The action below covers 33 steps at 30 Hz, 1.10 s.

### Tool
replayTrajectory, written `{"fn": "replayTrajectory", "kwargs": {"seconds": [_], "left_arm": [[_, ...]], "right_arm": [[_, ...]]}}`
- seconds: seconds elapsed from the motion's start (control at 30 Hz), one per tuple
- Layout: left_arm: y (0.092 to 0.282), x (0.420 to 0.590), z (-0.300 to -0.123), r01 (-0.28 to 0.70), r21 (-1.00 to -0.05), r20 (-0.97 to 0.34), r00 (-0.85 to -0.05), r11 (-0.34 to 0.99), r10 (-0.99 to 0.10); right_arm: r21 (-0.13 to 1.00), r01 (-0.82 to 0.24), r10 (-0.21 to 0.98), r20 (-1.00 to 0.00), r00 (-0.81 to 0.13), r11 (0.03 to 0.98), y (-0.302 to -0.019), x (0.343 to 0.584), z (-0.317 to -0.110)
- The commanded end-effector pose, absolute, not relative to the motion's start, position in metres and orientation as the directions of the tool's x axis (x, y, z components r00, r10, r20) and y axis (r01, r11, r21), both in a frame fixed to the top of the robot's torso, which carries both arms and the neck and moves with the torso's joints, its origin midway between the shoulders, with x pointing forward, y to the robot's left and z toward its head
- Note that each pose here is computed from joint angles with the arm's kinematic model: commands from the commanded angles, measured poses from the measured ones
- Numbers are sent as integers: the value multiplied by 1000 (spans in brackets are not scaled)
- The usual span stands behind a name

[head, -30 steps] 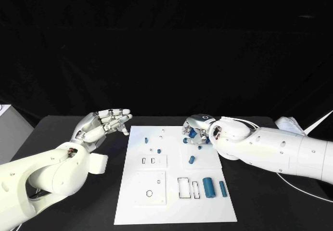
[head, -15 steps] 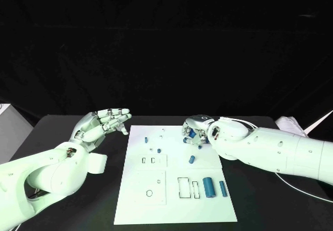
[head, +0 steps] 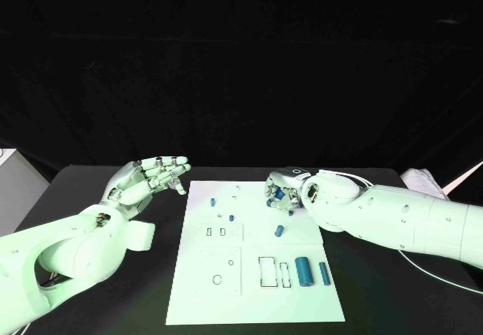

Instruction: Assemble the parts on the task board

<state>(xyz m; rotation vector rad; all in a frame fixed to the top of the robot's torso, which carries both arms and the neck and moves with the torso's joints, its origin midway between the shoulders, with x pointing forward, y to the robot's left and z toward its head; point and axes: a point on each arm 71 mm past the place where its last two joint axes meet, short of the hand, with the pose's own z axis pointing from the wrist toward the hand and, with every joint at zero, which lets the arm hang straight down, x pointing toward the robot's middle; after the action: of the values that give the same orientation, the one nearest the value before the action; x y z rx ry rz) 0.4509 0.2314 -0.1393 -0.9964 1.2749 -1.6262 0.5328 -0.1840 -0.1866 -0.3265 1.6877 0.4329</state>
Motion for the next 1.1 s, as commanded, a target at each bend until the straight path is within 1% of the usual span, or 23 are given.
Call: {"fn": "replayTrajectory", "kwargs": {"seconds": [0.03,0.6,1.1], "left_arm": [[229,450,-137,131,-978,105,-365,-163,-925],[230,451,-137,132,-978,104,-364,-161,-926],[230,451,-137,131,-978,104,-361,-160,-927]], "right_arm": [[87,-452,9,-985,-172,888,-183,532,-189],[97,-458,21,-986,-168,884,-180,531,-189],[88,-429,32,-990,-136,899,-178,533,-187]]}}
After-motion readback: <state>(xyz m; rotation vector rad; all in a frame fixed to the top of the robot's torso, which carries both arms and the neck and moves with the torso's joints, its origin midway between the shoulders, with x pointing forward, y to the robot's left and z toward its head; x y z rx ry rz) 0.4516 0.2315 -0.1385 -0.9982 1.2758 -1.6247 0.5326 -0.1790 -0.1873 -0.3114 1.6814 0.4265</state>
